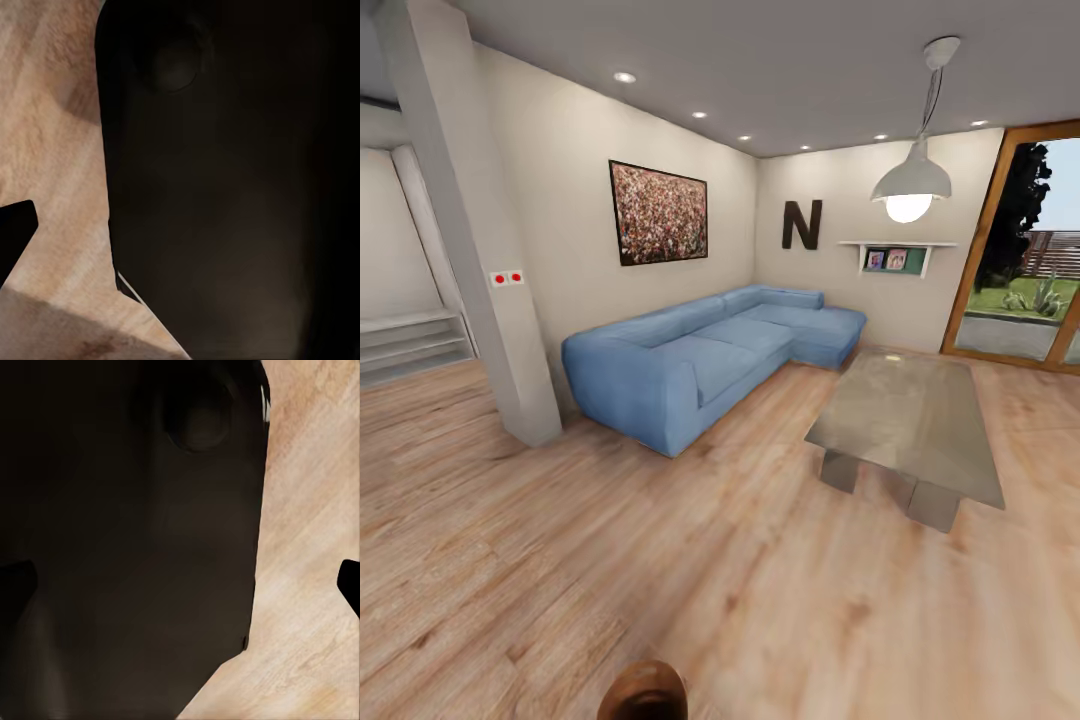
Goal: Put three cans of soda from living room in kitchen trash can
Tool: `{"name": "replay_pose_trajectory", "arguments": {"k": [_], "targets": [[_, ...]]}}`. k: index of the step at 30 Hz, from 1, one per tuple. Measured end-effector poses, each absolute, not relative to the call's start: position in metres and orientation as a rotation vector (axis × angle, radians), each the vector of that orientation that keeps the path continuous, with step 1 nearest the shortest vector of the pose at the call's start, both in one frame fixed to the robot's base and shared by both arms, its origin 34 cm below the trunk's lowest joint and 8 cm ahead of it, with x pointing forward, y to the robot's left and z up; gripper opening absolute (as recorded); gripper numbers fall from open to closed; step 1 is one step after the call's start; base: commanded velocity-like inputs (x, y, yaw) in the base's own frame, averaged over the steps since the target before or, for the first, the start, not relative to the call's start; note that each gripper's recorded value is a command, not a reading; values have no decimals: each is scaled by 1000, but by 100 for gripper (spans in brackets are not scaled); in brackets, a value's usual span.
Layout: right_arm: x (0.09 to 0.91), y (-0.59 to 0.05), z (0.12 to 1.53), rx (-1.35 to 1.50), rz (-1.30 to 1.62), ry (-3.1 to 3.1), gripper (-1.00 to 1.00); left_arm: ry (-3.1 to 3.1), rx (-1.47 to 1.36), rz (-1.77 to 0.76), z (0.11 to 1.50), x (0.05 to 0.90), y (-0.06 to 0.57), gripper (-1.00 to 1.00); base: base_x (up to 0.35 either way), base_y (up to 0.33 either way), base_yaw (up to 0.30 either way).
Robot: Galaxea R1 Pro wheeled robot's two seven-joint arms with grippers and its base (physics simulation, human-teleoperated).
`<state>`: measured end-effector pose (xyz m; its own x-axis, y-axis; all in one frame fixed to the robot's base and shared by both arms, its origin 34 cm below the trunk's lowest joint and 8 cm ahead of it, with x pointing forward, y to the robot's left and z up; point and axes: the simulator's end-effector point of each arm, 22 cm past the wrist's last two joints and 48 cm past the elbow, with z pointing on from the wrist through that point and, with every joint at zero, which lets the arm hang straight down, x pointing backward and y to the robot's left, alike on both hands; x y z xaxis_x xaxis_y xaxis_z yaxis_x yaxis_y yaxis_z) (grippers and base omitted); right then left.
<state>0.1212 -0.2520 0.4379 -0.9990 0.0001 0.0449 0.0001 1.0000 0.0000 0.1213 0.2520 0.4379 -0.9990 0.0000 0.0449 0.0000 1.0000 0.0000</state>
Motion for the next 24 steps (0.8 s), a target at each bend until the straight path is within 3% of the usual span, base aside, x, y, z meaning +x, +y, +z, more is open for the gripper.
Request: {"name": "replay_pose_trajectory", "arguments": {"k": [24], "targets": [[124,-246,438,6,-18,-3102,100,-3090,-7,28,438,121,243,100,0,0,0]]}}
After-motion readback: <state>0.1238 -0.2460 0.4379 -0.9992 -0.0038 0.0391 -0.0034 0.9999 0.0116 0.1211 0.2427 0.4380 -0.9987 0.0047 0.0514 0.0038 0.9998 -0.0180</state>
